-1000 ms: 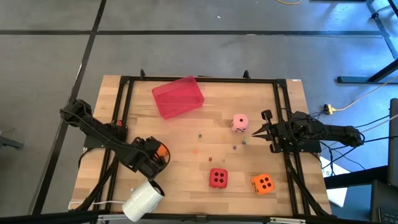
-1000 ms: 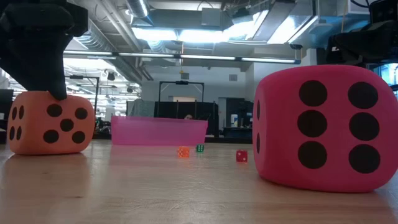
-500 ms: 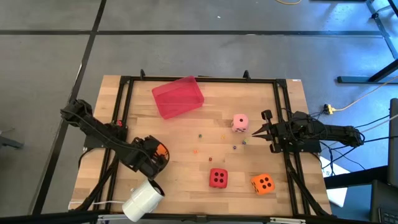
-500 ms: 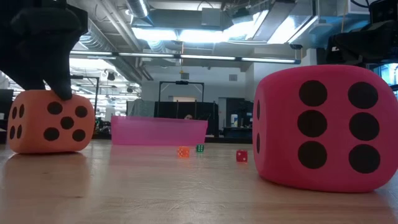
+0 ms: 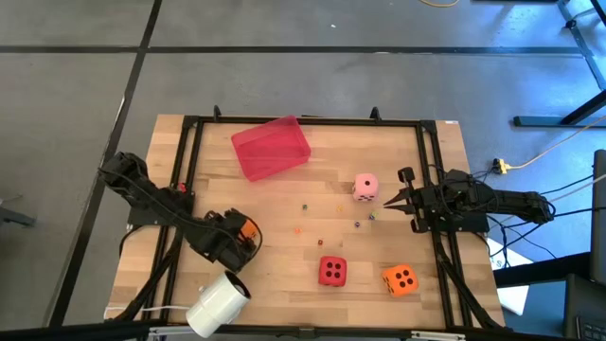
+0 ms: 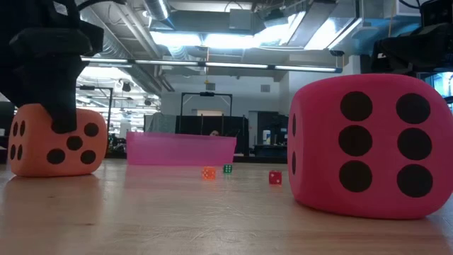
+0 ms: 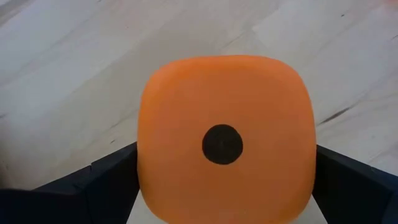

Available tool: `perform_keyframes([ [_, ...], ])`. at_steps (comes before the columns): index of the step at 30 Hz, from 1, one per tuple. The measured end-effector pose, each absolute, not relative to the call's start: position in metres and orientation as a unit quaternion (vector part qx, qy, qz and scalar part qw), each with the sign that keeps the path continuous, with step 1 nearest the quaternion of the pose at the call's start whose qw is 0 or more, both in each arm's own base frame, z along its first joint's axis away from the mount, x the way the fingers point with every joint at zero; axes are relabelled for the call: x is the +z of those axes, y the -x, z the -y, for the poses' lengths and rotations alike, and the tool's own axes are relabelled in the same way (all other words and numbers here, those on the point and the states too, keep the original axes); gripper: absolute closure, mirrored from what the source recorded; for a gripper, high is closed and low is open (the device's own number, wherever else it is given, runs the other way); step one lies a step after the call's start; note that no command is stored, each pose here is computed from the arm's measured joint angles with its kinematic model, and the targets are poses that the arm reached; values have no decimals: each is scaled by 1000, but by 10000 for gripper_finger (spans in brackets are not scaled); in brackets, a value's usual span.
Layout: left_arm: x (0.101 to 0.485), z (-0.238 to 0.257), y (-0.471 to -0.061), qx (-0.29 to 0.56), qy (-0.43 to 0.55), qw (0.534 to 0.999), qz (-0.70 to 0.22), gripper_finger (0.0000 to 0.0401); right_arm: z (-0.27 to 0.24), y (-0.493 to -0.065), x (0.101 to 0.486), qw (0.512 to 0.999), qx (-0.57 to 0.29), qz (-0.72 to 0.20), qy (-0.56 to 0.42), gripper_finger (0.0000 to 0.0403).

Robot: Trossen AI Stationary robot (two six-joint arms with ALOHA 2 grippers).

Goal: Pick & Place Dice
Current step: Put the left large orange die into the red bin

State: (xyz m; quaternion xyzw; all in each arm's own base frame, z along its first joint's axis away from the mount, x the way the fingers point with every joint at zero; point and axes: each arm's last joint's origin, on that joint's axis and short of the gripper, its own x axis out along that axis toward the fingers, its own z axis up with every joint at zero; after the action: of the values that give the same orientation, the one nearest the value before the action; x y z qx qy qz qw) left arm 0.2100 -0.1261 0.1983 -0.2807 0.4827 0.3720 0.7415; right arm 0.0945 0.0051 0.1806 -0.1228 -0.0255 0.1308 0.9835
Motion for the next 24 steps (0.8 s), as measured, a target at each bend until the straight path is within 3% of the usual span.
perform_keyframes([
  [8, 199, 126, -211, 365, 264, 755, -477, 35, -5, -94, 181, 983, 131, 25, 123, 374],
  [17, 208, 120, -210, 363, 271, 766, -455, 39, -5, -94, 181, 983, 131, 25, 123, 374],
  [24, 243, 100, -215, 367, 205, 824, -380, 39, -5, -94, 181, 983, 131, 25, 123, 374],
])
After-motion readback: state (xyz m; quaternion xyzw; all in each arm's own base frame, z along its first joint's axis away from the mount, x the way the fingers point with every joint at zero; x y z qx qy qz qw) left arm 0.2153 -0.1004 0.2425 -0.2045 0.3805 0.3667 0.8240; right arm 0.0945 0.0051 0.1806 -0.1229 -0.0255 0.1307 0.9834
